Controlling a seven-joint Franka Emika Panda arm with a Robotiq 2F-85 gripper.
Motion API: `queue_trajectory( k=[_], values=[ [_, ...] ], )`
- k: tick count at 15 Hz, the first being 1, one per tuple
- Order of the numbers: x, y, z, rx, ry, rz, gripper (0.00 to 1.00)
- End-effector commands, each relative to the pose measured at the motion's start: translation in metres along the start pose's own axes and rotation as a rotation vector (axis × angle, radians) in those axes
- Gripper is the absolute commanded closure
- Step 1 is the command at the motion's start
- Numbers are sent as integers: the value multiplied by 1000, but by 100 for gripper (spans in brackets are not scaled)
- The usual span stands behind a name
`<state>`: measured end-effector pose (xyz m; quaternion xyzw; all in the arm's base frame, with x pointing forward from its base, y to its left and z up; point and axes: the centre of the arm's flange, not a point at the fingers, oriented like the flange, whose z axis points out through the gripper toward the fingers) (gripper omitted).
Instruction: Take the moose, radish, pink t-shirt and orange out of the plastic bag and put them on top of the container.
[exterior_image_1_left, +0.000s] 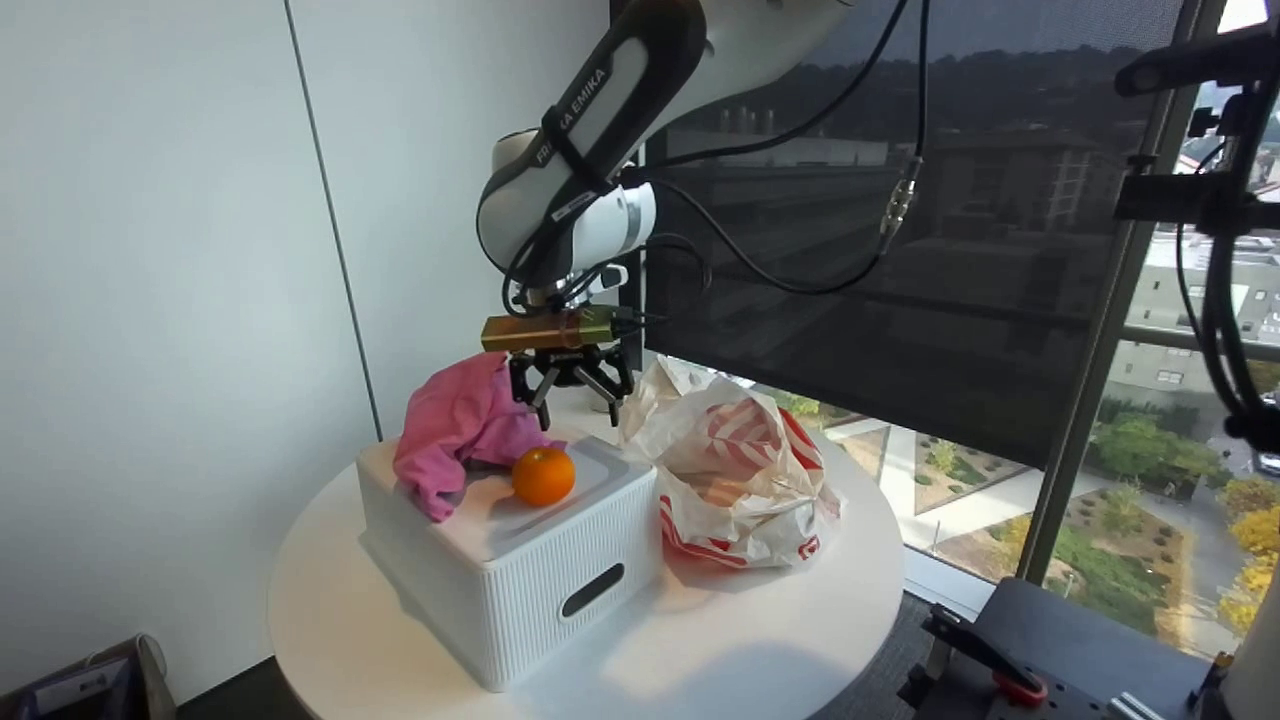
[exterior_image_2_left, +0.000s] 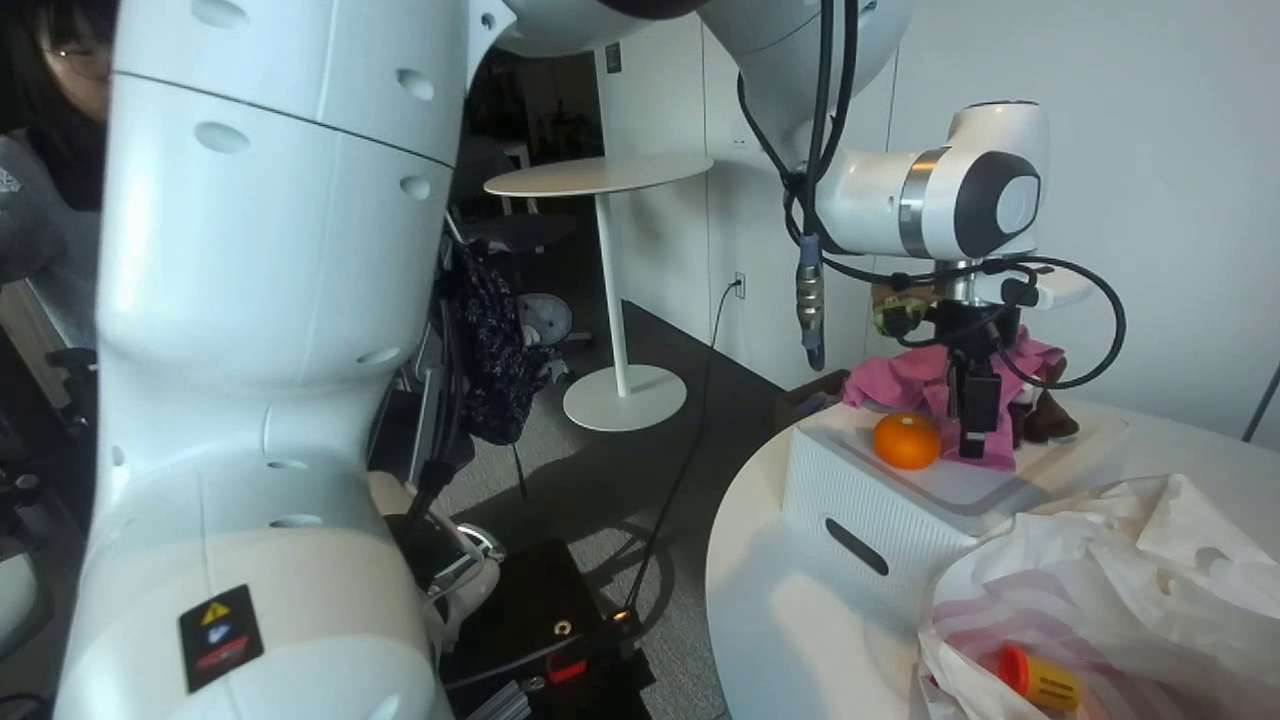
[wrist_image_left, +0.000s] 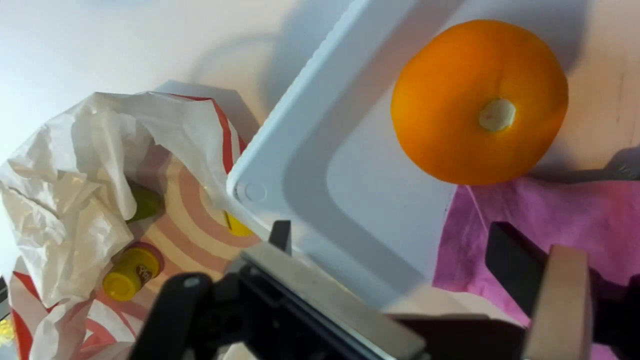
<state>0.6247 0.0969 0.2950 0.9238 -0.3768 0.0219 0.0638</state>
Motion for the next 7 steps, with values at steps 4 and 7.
queue_trajectory(
  k=[4, 7],
  values=[
    [2, 76, -38, -36, 51, 159, 0],
    [10, 101, -43, -29, 30, 201, 0]
  ],
)
